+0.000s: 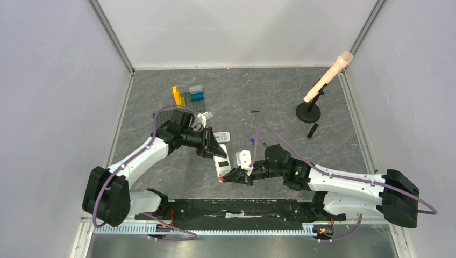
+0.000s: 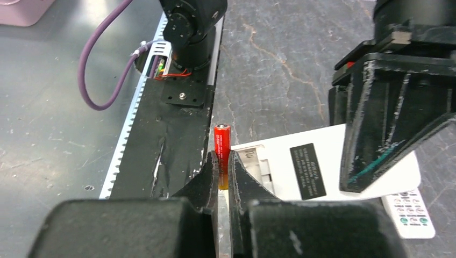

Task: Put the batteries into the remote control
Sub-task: Load the battery into the remote control.

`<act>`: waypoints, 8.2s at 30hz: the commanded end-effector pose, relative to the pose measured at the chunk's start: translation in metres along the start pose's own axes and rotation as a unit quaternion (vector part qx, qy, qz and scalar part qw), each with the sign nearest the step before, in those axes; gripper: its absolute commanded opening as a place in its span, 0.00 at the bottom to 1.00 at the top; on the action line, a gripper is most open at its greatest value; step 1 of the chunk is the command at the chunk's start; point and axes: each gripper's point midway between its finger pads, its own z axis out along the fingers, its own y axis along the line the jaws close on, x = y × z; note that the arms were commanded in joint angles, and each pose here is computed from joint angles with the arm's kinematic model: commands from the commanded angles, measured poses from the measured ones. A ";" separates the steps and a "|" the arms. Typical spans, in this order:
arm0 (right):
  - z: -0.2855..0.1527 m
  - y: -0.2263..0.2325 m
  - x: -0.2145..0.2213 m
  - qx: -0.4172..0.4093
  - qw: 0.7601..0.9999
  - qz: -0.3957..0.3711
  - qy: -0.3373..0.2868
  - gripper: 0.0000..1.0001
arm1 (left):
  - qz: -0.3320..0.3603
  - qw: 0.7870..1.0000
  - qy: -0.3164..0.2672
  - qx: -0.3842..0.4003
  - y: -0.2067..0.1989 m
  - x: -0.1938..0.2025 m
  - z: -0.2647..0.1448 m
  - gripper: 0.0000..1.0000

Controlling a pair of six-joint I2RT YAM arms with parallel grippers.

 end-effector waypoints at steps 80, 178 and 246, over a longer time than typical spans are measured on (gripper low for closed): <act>0.016 0.001 0.038 -0.011 0.997 0.010 0.080 0.27 | 0.052 0.998 0.022 0.009 -0.009 0.000 0.007 0.02; 0.007 -0.012 0.009 0.128 0.827 0.546 -0.040 0.45 | 0.059 0.996 0.022 0.059 -0.028 0.005 0.002 0.02; -0.024 -0.023 -0.042 0.119 0.810 0.548 -0.173 0.14 | 0.061 0.983 -0.013 0.172 -0.086 -0.005 -0.012 0.02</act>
